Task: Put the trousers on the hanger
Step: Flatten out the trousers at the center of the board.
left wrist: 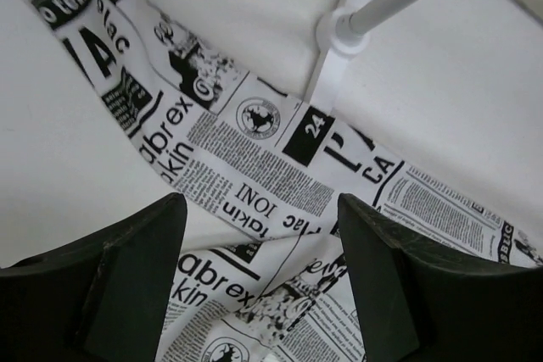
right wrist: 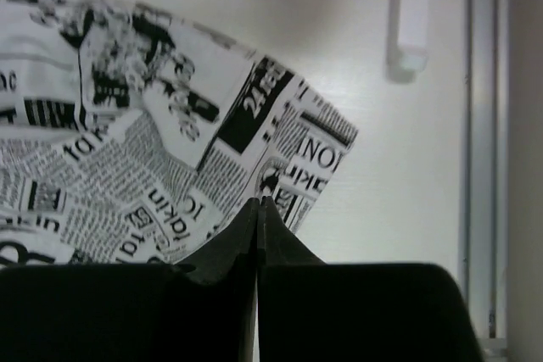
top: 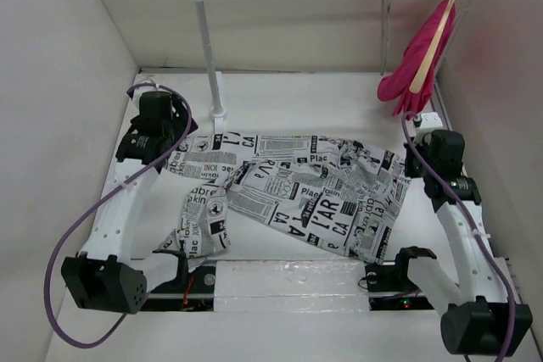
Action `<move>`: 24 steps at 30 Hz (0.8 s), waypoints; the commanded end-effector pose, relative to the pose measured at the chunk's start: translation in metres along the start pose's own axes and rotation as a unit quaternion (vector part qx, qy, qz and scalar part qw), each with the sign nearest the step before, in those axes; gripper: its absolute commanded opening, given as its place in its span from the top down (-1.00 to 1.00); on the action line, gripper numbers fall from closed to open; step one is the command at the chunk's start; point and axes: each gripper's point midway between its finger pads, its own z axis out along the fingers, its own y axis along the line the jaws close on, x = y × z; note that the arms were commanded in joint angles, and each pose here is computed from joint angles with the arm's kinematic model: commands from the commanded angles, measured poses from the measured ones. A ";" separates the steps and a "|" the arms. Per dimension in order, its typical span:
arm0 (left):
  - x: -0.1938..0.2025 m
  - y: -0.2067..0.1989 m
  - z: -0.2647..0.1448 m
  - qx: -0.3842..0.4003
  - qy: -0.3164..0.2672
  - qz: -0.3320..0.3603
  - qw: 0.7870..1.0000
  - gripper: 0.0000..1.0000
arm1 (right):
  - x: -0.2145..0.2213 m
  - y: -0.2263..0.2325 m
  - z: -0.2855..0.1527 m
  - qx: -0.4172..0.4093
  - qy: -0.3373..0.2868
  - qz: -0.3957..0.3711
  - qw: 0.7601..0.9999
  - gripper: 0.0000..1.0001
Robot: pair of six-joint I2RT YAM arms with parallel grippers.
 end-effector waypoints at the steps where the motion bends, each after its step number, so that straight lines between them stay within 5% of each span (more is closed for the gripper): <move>1: 0.028 -0.009 0.016 0.045 0.046 -0.021 0.998 -0.36 | 0.034 0.016 0.011 -0.037 0.027 0.017 0.999 0.94; 2: 0.043 -0.027 0.015 0.075 0.062 -0.013 0.995 -0.36 | 0.045 0.003 0.018 -0.018 0.044 0.035 0.998 0.78; 3: 0.061 -0.034 0.016 0.083 0.080 -0.010 0.993 -0.36 | 0.055 0.001 0.025 -0.027 0.055 0.050 0.997 0.28; 6: 0.110 -0.077 0.005 0.136 0.124 0.046 0.982 -0.39 | 0.072 -0.022 0.050 -0.034 0.077 0.121 0.989 -0.38; 8: 0.151 -0.114 -0.015 0.177 0.148 0.105 0.967 -0.45 | 0.080 -0.037 0.067 -0.034 0.094 0.161 0.982 -0.50; 16: 0.266 -0.135 -0.031 0.201 0.242 0.191 0.930 -0.49 | 0.087 -0.055 0.113 -0.032 0.094 0.249 0.963 -0.56; 22: 0.309 -0.104 -0.027 0.190 0.291 0.204 0.915 -0.17 | 0.094 -0.054 0.133 -0.038 0.084 0.270 0.958 -0.24; 24: 0.322 -0.095 -0.027 0.187 0.312 0.208 0.908 -0.08 | 0.089 -0.056 0.140 -0.039 0.069 0.281 0.956 0.12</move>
